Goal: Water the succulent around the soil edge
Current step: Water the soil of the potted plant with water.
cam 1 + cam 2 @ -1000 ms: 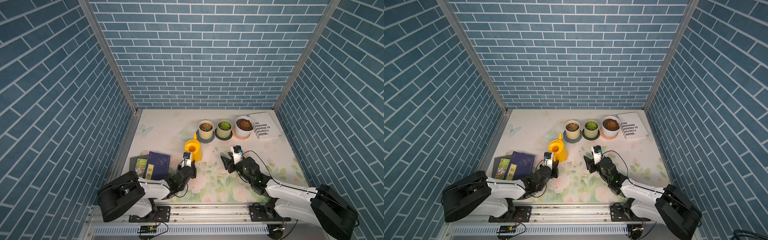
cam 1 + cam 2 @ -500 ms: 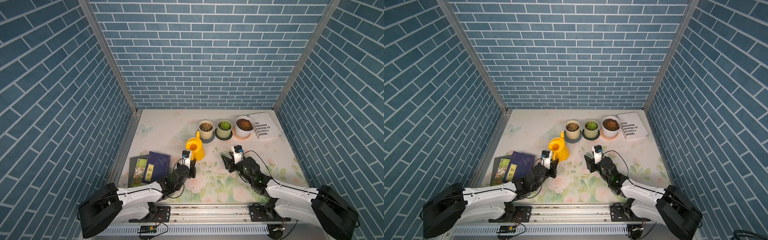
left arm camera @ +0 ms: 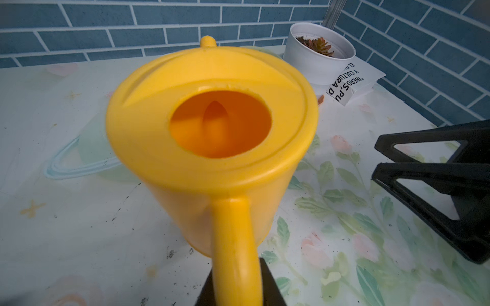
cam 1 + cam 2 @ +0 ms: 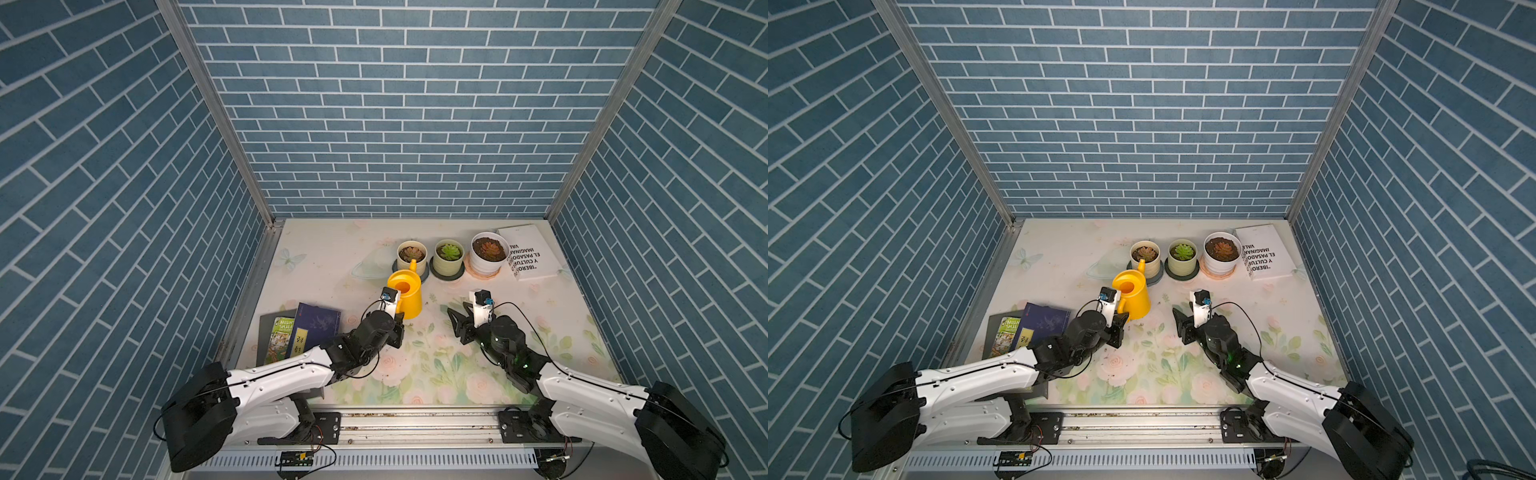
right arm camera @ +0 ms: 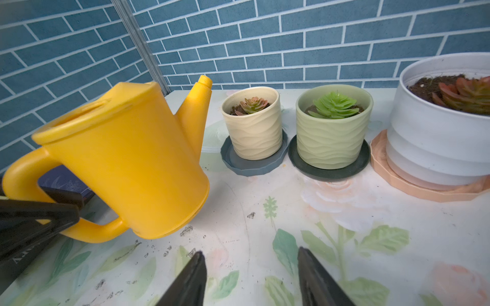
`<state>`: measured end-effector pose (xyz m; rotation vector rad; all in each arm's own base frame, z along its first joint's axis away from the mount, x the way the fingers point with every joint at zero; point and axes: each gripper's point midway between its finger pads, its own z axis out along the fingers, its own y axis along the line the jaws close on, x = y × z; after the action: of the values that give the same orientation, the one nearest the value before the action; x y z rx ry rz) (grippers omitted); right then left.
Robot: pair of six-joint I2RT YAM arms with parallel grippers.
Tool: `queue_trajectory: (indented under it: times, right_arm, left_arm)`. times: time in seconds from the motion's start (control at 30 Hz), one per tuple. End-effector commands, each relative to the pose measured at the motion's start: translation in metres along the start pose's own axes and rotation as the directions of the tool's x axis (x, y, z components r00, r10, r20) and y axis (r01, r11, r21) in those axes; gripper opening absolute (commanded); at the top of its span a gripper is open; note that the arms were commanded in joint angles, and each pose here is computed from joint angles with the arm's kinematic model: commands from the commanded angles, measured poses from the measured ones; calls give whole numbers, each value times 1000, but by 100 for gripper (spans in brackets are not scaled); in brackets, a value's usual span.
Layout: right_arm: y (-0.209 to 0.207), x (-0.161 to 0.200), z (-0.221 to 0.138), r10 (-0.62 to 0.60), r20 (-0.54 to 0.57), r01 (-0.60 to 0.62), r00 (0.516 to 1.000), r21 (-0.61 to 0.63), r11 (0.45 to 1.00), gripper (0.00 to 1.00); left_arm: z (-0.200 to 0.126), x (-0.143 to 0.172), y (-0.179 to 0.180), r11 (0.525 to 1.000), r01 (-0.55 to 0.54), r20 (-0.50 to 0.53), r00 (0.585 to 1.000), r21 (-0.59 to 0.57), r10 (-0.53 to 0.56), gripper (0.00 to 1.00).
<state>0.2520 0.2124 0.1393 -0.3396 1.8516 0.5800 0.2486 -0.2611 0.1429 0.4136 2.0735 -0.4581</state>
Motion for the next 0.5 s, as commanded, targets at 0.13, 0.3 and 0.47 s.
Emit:
queue_trajectory:
  times: [0.13, 0.3, 0.47]
  right_arm:
    - [-19, -2, -11, 32, 26, -34, 999, 85, 996, 58]
    - [-35, 7, -19, 58, 27, -62, 998, 157, 986, 58]
    - [-46, 10, -26, 73, 43, -80, 996, 206, 975, 58]
  left_arm:
    - [20, 2, -17, 998, -40, -67, 997, 44, 43, 0]
    - [35, -3, -32, 995, -54, -75, 995, 79, 60, 0]
    - [47, -10, -43, 991, -90, -77, 992, 102, 98, 0]
